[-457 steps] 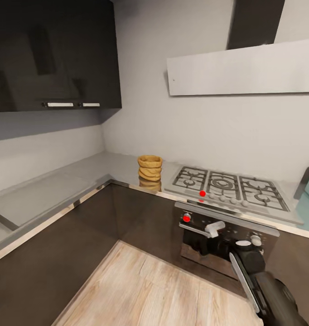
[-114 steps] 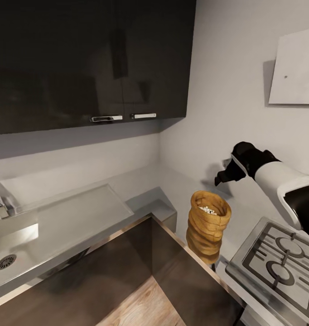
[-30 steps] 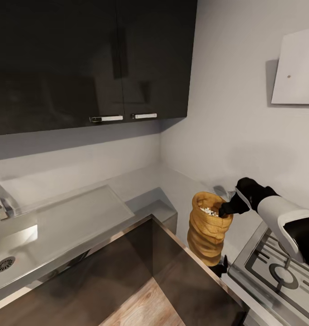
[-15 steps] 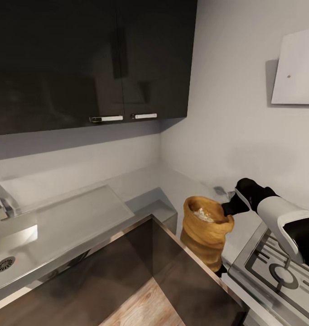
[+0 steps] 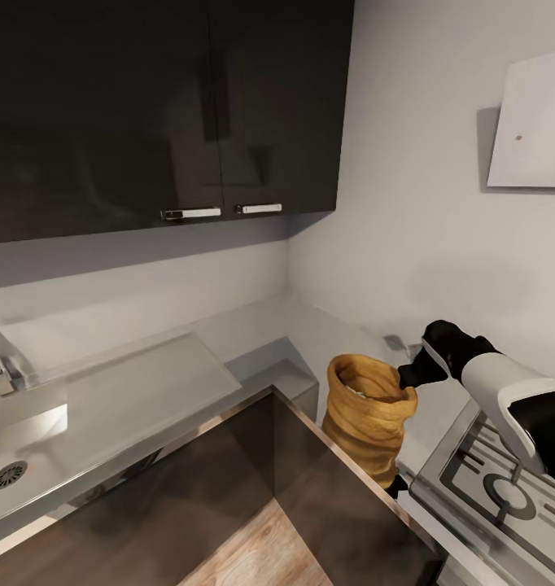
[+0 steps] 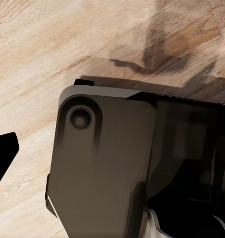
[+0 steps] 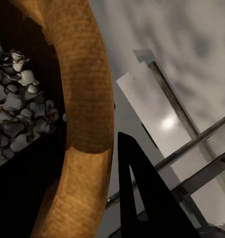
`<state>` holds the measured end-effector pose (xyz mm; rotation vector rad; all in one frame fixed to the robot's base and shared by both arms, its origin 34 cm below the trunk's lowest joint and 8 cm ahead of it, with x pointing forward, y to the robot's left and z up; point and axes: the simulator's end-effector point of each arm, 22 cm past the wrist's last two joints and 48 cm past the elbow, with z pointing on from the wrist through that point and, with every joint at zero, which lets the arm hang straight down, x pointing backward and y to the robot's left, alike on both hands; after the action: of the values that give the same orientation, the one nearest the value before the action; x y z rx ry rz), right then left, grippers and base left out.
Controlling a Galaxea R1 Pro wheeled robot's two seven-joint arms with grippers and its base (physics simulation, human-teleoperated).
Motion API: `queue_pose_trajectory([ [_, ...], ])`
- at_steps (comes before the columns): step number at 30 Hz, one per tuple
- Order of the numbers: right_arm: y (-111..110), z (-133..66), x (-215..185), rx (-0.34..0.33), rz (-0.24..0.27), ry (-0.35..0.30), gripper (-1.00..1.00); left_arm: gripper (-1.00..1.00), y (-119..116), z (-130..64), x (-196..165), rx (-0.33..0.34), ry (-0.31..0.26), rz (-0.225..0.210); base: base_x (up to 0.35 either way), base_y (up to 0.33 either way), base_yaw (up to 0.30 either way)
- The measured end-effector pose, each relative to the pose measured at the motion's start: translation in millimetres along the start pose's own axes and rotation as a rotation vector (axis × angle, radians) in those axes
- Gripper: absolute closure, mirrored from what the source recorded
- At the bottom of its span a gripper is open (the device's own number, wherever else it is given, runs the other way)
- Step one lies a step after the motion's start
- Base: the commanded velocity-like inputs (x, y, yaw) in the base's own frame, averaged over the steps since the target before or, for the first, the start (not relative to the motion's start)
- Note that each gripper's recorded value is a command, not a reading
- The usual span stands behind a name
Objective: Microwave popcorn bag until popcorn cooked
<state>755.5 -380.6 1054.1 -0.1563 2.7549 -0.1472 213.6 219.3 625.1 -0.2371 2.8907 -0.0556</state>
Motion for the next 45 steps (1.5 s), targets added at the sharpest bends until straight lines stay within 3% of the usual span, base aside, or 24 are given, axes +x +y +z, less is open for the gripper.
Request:
queue_pose_trajectory([
  [8, 1, -2.0, -2, -0.009, 0.009, -0.002, 1.0, -1.0, 0, 0.0, 0, 0.001, 0.0, 0.001, 0.0, 0.0, 0.0],
  [14, 3, -18.3, -19, -0.017, 0.013, -0.029, 1.0, -1.0, -1, 0.0, 0, 0.001, 0.0, 0.001, 0.0, 0.0, 0.0],
  [17, 6, -35.9, -32, -0.023, 0.019, -0.04, 1.0, -1.0, 0, 0.0, 0, 0.0, 0.0, 0.0, 0.0, 0.0, 0.0],
  [20, 11, -61.0, -62, -0.053, 0.035, -0.124, 1.0, -1.0, 0, 0.0, 0, 0.0, 0.0, 0.0, 0.0, 0.0, 0.0],
  [27, -10, -108.8, -99, -0.041, 0.07, -0.193, 1.0, -1.0, -1, 0.0, 0, 0.002, 0.001, 0.001, 0.0, 0.0, 0.0],
  [38, -21, -112.0, -98, -0.02, 0.077, -0.184, 1.0, -1.0, -1, 0.0, 2, 0.003, 0.008, -0.001, -0.002, 0.0, 0.0],
  [45, -38, -109.1, -91, -0.014, 0.108, -0.174, 1.0, -1.0, -3, 0.2, 1, 0.004, 0.005, 0.0, -0.311, 0.0, 0.0],
])
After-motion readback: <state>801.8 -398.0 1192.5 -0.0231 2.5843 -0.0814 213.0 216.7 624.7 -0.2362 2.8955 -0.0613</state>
